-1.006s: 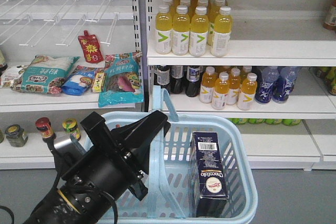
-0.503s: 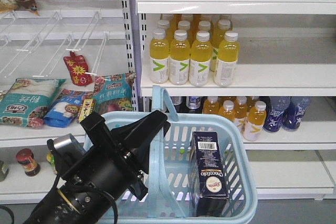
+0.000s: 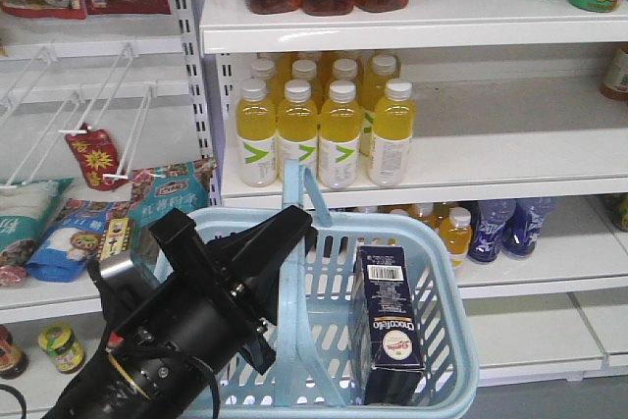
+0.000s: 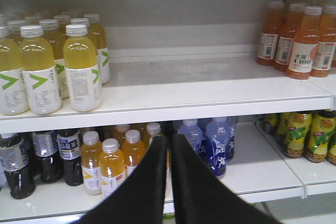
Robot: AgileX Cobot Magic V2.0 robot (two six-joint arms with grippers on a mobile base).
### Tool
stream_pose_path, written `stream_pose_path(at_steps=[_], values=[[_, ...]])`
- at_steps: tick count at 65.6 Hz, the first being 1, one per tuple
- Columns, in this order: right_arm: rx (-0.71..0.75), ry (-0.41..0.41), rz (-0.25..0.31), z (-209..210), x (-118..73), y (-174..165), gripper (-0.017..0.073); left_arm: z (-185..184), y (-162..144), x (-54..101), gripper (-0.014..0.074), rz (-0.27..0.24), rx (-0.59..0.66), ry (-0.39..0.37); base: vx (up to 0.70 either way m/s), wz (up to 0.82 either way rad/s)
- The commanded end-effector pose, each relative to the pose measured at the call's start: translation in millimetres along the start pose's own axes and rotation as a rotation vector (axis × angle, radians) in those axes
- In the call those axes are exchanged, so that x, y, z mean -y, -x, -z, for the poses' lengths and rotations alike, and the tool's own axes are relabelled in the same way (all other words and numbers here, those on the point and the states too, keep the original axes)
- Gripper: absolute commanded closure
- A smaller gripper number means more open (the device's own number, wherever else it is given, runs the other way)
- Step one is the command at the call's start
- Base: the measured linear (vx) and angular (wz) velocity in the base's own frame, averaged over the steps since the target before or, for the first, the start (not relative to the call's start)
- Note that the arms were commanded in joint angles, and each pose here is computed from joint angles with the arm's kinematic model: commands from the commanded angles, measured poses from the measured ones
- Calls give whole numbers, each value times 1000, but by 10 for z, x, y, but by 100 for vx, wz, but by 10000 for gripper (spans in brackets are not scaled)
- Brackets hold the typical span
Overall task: Left arm holds basket, right arm returns cookies
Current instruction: 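Turn the base along the shelves, keeping the basket in the left gripper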
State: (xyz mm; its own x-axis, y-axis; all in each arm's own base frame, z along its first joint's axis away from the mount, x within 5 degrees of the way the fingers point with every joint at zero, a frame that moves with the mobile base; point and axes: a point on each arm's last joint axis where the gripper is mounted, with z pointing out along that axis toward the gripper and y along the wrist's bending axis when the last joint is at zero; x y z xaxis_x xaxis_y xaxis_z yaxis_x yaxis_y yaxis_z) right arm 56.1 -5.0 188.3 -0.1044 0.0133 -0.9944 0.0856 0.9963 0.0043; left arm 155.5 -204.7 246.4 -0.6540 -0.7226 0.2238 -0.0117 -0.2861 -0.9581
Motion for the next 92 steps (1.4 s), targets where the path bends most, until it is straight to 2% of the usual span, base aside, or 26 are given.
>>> stream_pose_path(at_steps=[1, 39, 92], values=[[65, 2, 9, -1, -2, 10, 568, 28, -66, 413, 596, 22, -33, -340, 7, -27], [66, 2, 9, -1, -2, 11, 568, 28, -66, 413, 596, 22, -33, -340, 6, -35], [65, 2, 9, -1, -2, 10, 568, 28, -66, 413, 596, 22, -33, -340, 3, -52]])
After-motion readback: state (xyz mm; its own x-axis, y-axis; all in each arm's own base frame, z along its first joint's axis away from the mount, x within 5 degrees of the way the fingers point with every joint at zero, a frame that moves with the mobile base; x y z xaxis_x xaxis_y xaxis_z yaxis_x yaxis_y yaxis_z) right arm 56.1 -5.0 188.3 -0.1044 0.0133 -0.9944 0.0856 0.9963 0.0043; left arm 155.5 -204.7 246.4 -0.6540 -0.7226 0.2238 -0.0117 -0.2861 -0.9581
